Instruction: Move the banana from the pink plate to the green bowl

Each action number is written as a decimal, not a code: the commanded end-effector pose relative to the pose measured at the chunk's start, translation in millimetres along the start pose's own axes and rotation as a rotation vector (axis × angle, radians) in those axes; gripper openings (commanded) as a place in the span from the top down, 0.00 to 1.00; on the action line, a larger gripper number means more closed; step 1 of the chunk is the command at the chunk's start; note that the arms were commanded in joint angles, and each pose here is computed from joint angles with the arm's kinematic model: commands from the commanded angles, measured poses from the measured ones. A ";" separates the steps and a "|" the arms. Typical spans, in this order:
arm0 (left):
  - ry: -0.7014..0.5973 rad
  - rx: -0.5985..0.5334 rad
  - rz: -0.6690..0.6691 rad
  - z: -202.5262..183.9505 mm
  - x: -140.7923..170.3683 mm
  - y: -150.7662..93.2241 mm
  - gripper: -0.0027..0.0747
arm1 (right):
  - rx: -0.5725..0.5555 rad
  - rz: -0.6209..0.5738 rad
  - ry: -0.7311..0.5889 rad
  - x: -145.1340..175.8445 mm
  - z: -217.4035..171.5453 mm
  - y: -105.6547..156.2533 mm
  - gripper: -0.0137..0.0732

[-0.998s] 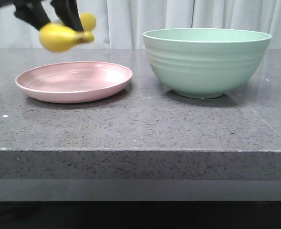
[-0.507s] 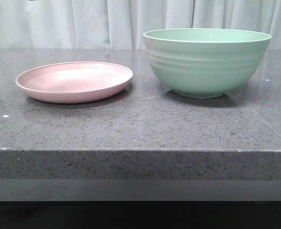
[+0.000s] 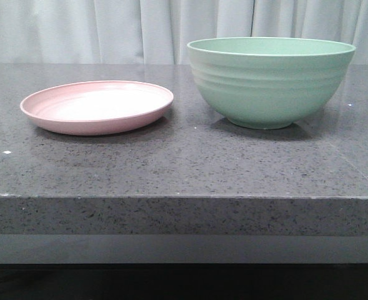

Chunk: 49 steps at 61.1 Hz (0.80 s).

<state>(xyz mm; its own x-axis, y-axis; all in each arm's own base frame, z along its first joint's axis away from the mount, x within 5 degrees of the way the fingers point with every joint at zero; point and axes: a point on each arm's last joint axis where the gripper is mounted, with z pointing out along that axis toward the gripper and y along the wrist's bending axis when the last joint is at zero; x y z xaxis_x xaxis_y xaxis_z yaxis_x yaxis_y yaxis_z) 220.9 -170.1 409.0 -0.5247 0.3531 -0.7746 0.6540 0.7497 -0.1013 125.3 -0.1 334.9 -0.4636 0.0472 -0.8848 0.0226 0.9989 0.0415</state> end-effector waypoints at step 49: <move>-0.305 0.098 0.075 -44.0 39.2 -35.3 0.70 | 0.003 -0.007 -0.094 -15.2 -4.6 -0.2 0.21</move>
<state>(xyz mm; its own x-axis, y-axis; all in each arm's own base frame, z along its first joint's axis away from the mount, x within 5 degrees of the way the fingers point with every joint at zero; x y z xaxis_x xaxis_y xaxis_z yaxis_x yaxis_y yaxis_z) 156.5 -159.2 387.1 -0.3758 0.3181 -0.8704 0.7401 0.6683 -0.0752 125.3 -0.1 334.9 -0.4636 0.0472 -0.8848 0.0226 0.9989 0.0415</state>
